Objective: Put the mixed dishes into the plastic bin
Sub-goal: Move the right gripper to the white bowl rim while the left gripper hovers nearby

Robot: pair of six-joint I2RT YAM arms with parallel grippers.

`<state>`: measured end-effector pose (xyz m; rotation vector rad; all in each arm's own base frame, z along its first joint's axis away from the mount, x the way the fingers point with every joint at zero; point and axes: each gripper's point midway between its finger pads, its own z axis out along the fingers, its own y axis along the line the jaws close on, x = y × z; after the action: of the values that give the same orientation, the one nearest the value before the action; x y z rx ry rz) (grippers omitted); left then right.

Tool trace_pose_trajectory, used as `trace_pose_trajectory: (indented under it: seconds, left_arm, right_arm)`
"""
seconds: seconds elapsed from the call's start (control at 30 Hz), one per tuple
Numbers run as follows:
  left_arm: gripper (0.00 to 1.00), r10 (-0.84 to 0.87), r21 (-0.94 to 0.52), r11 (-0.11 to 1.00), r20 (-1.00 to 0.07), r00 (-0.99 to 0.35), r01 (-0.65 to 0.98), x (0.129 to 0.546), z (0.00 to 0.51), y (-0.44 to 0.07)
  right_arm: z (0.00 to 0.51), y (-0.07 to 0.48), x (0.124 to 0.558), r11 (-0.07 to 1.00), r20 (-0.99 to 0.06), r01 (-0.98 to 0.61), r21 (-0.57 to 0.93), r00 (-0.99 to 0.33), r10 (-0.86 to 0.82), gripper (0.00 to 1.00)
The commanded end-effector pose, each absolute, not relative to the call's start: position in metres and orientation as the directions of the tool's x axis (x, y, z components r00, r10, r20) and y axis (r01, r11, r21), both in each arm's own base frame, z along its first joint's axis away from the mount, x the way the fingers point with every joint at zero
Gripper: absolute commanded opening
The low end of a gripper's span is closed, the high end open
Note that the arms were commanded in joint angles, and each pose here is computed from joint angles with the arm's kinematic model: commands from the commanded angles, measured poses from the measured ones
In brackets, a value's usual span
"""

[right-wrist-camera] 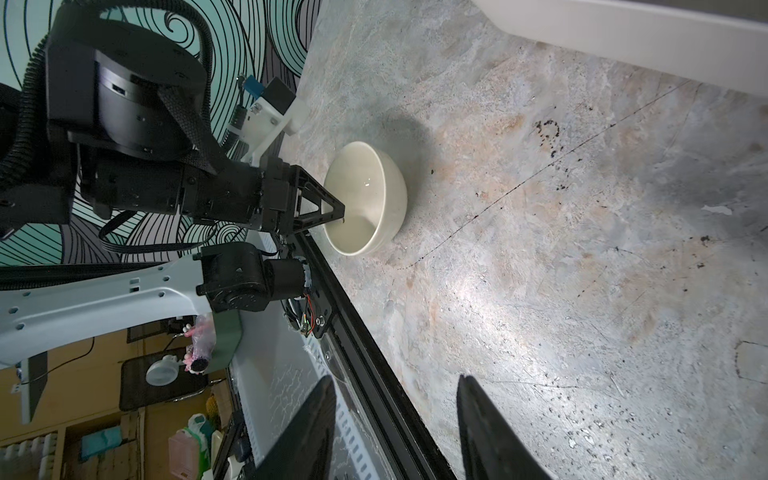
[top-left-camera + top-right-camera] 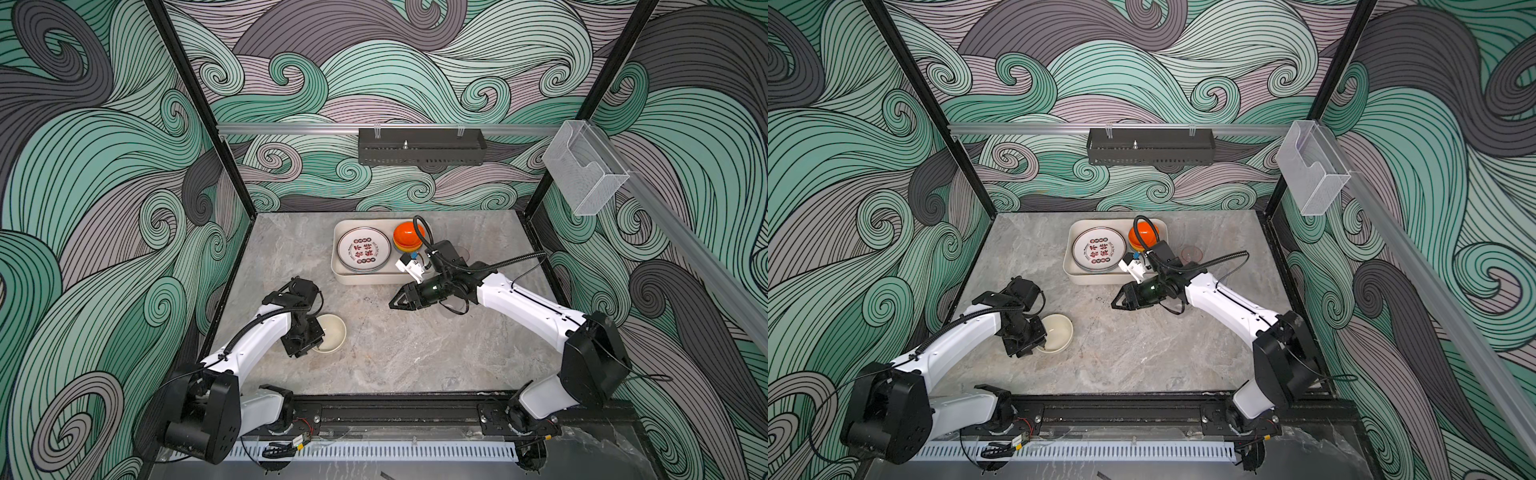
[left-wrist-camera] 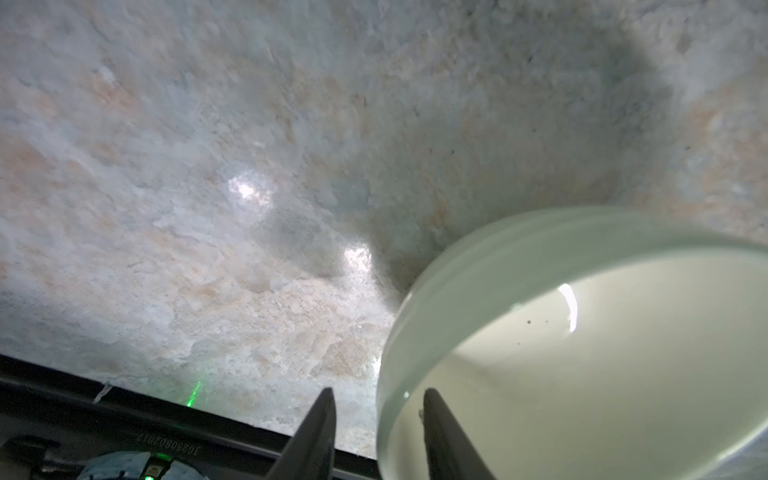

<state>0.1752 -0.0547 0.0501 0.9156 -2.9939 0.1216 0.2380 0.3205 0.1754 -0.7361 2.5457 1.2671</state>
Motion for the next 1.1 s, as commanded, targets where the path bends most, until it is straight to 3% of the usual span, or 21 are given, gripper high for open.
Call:
trace_pose_trajectory:
  seconds: [0.0,0.6,1.07]
  left_arm:
    - [0.33,-0.561,-0.082,0.823,0.041,-0.827,-0.563,0.179,0.046,-0.057]
    - [0.0,-0.52,-0.159,0.841,0.032,-0.854,-0.518,0.191,0.065,-0.068]
    - [0.0,-0.437,-0.286,0.864,-0.017,-0.899,-0.415,0.217,0.108,-0.091]
  right_arm:
    - [0.172,0.327,0.237,0.492,-0.397,-0.531,0.69,-0.846,-0.356,0.48]
    - [0.153,0.325,0.246,0.559,-0.365,-0.507,0.656,-0.862,-0.353,0.47]
    - [0.17,0.31,0.261,0.644,-0.399,-0.489,0.588,-0.868,-0.294,0.49]
